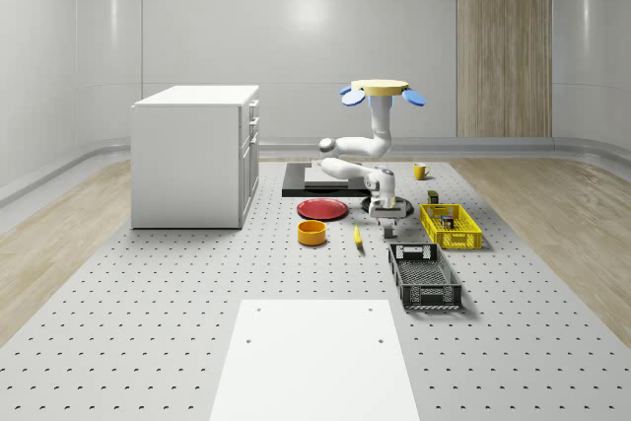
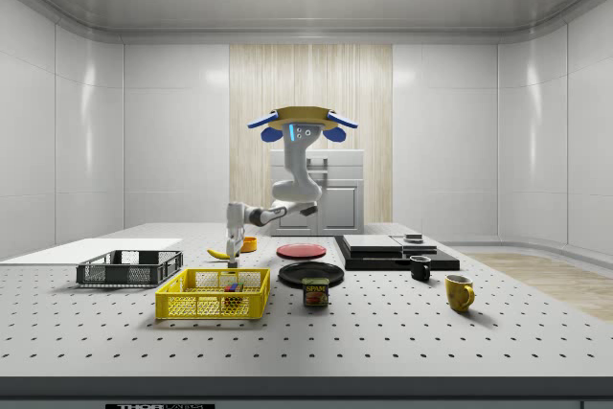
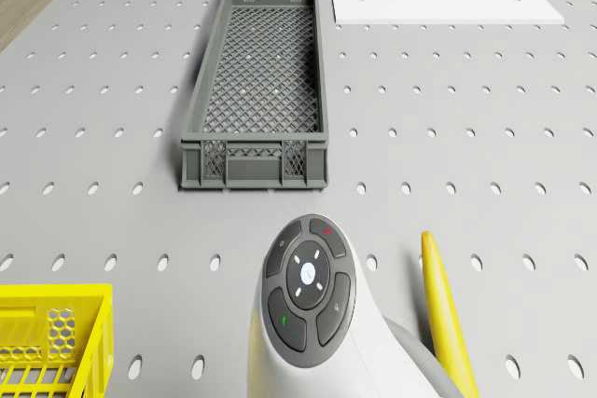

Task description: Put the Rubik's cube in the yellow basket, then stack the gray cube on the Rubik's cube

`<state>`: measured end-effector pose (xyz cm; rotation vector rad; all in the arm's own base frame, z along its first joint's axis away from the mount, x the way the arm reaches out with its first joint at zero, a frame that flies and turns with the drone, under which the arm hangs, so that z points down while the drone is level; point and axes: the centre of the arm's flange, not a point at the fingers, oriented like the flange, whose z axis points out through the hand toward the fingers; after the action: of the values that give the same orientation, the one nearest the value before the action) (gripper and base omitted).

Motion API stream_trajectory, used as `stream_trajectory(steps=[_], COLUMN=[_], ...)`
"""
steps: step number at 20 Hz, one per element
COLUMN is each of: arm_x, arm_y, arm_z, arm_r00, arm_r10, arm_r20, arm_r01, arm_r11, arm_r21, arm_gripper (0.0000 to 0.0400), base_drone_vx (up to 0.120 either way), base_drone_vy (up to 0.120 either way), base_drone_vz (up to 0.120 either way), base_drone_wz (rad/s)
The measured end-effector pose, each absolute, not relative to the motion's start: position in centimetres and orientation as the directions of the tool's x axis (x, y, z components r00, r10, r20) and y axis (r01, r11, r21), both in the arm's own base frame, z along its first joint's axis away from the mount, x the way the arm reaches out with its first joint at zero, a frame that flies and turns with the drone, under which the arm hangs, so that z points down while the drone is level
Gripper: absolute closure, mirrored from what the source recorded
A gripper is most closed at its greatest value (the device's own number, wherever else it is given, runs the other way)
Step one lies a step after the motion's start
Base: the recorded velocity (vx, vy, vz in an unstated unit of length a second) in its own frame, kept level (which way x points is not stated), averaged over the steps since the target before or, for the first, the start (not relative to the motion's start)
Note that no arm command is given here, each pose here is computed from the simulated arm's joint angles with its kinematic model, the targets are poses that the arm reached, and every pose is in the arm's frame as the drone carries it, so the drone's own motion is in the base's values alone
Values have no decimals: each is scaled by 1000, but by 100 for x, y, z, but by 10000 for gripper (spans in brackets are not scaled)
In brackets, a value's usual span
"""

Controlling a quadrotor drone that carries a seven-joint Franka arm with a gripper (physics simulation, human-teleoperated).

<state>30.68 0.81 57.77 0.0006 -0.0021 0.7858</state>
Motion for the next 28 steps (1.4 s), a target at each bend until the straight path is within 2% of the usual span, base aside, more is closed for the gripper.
stream_trajectory(steps=[5, 15, 17, 20, 23, 28], arm_x=[3069, 3155, 3159, 3163, 3166, 3167], arm_y=[81, 81, 80, 80, 80, 80], arm_z=[5901, 6032, 6045, 6057, 6062, 6066], arm_r00=[707, 707, 707, 707, 707, 707], arm_r10=[707, 707, 707, 707, 707, 707], arm_r20=[2, 2, 2, 2, 2, 2], arm_r01=[-707, -707, -707, -707, -707, -707], arm_r11=[707, 707, 707, 707, 707, 707], arm_r21=[0, 0, 0, 0, 0, -1], arm_gripper=[0, 0, 59, 107, 130, 144], base_drone_vx=[0, 0, 0, 0, 0, 0], base_drone_vy=[0, 0, 0, 0, 0, 0], base_drone_vz=[0, 0, 0, 0, 0, 0], base_drone_wz=[0, 0, 0, 0, 0, 0])
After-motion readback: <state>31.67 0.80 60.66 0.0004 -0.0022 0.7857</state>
